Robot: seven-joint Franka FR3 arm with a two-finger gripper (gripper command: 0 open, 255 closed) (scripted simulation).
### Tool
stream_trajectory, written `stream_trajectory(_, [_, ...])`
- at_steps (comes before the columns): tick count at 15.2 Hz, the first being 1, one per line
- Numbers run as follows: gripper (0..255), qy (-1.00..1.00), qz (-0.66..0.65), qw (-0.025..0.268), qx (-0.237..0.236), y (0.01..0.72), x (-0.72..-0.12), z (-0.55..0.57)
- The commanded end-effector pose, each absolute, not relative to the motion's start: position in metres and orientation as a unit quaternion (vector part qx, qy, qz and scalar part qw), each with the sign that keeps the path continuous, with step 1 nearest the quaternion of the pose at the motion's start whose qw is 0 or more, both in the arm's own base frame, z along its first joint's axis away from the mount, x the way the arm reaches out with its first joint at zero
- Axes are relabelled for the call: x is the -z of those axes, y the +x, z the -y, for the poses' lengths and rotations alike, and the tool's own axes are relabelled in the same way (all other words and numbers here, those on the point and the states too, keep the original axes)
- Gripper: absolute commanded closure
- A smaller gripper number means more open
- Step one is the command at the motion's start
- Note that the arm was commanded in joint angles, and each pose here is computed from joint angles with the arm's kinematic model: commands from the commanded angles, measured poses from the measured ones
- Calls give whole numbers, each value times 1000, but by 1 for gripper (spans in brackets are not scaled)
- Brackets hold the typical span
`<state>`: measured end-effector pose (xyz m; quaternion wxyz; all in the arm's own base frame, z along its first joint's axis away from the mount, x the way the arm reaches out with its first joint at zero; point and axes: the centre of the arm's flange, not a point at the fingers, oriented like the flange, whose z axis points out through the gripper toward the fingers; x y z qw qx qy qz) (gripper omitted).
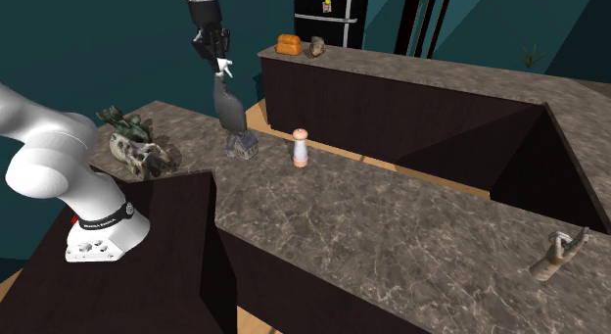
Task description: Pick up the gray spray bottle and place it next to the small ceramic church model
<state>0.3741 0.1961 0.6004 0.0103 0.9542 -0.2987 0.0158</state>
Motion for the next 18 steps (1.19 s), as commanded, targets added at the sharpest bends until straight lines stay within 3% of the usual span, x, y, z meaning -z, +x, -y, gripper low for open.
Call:
stream_trajectory(1, [255, 954, 299, 10, -16, 352, -600, -213])
stream_trajectory(18, [255, 954, 299, 10, -16, 187, -600, -364])
